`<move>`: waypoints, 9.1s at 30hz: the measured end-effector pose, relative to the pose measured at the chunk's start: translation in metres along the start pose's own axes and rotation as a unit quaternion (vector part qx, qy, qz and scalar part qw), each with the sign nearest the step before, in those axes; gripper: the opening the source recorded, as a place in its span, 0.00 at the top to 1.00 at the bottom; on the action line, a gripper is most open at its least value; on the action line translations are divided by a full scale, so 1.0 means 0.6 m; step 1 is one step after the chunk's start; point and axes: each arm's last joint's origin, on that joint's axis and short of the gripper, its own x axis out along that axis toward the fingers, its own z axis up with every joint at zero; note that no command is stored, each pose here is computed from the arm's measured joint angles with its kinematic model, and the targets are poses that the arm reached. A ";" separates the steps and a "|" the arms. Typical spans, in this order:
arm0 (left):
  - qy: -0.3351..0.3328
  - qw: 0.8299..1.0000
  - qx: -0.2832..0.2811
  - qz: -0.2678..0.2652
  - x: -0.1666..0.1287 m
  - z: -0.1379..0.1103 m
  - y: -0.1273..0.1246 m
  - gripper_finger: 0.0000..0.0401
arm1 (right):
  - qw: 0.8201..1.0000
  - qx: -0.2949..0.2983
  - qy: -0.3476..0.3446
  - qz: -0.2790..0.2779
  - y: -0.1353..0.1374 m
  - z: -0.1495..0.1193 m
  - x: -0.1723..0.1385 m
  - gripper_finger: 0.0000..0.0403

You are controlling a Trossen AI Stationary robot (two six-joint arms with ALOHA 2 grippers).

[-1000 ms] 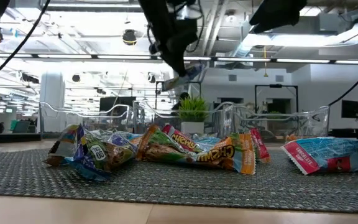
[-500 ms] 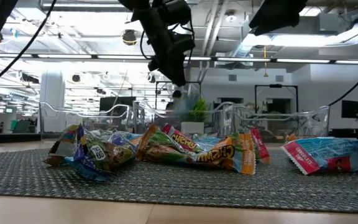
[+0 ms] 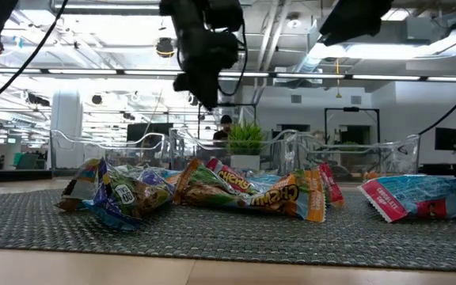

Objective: Pick and place Granola Bars by type
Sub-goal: Put the blue granola bar into the middle transparent bin, then put the red granola bar into the right transparent bin

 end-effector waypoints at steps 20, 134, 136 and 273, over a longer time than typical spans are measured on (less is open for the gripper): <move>-0.050 0.958 -0.282 -0.024 -0.078 -0.168 -0.258 0.79 | 0.995 0.048 0.076 0.040 0.003 -0.022 -0.003 0.45; -0.102 0.931 -0.230 0.265 0.005 0.056 -0.104 0.95 | 0.997 0.015 -0.038 0.061 -0.043 0.016 -0.023 0.45; -0.111 0.933 -0.220 0.262 0.005 0.073 -0.080 0.95 | 0.998 0.018 -0.033 0.054 -0.048 0.016 -0.021 0.45; -0.432 0.900 -0.004 -0.053 -0.089 -0.248 -0.146 0.87 | 0.913 0.231 0.191 -0.277 -0.143 -0.025 0.120 0.94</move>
